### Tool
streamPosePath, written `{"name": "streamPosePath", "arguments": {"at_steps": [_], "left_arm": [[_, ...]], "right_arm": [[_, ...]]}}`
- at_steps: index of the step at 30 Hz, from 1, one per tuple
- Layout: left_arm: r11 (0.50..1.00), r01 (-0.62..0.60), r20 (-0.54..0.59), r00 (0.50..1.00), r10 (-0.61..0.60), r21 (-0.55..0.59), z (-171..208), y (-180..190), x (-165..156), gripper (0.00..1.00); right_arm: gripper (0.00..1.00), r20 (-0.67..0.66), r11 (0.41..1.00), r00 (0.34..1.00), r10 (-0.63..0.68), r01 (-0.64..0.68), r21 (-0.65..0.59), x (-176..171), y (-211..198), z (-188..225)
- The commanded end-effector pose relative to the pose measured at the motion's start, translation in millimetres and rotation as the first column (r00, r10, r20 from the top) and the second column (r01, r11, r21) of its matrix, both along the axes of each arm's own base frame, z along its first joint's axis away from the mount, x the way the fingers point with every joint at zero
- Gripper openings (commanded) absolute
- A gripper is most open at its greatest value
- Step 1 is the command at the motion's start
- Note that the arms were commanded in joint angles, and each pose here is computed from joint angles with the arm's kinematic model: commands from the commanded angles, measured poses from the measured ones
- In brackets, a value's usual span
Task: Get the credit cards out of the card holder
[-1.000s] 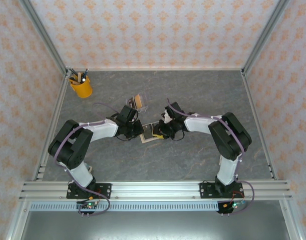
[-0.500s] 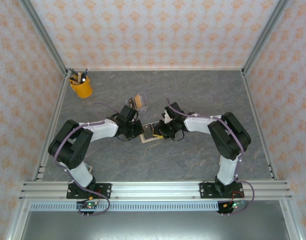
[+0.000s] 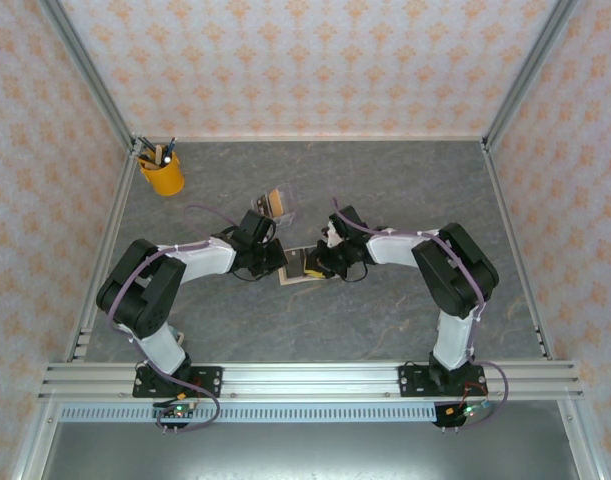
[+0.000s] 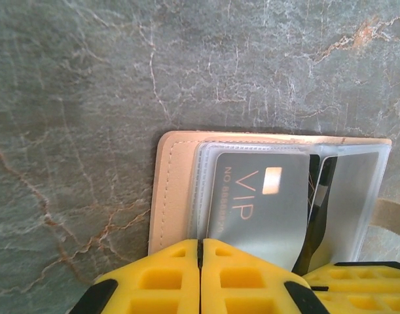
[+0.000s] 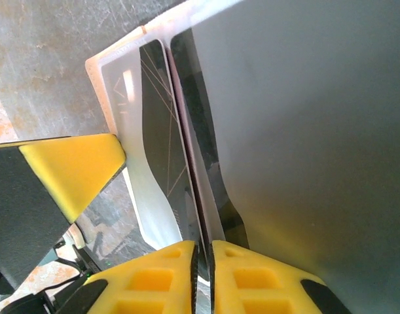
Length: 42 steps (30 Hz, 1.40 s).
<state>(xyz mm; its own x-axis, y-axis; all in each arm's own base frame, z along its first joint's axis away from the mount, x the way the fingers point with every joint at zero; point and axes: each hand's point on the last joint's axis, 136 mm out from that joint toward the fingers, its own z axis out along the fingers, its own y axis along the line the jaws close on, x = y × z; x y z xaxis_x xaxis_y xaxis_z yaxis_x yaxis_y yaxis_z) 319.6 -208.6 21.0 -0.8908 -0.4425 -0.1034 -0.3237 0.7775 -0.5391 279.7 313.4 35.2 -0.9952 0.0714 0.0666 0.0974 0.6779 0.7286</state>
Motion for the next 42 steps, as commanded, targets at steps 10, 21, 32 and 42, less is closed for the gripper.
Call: {"name": "streamPosePath", "arguments": {"at_steps": [10, 21, 32, 42], "left_arm": [[0.997, 0.006, -0.148, 0.989, 0.006, 0.078, -36, 15, -32, 0.06], [0.997, 0.012, -0.116, 0.993, -0.004, 0.073, -22, 13, -24, 0.11], [0.996, 0.001, -0.083, 0.997, 0.007, 0.093, -7, 20, -9, 0.21], [0.998, 0.009, -0.018, 1.000, -0.008, 0.059, 18, 16, 2, 0.25]], "right_arm": [[0.13, 0.067, 0.994, 0.997, -0.041, 0.034, 0.101, 18, 15, 15], [0.00, 0.086, 0.999, 0.996, -0.014, 0.010, 0.046, 18, 10, 9], [0.00, 0.148, 0.991, 0.987, 0.056, -0.038, -0.127, 3, -24, 4], [0.00, 0.236, 0.990, 0.970, 0.056, -0.023, -0.141, 8, -35, 27]]}}
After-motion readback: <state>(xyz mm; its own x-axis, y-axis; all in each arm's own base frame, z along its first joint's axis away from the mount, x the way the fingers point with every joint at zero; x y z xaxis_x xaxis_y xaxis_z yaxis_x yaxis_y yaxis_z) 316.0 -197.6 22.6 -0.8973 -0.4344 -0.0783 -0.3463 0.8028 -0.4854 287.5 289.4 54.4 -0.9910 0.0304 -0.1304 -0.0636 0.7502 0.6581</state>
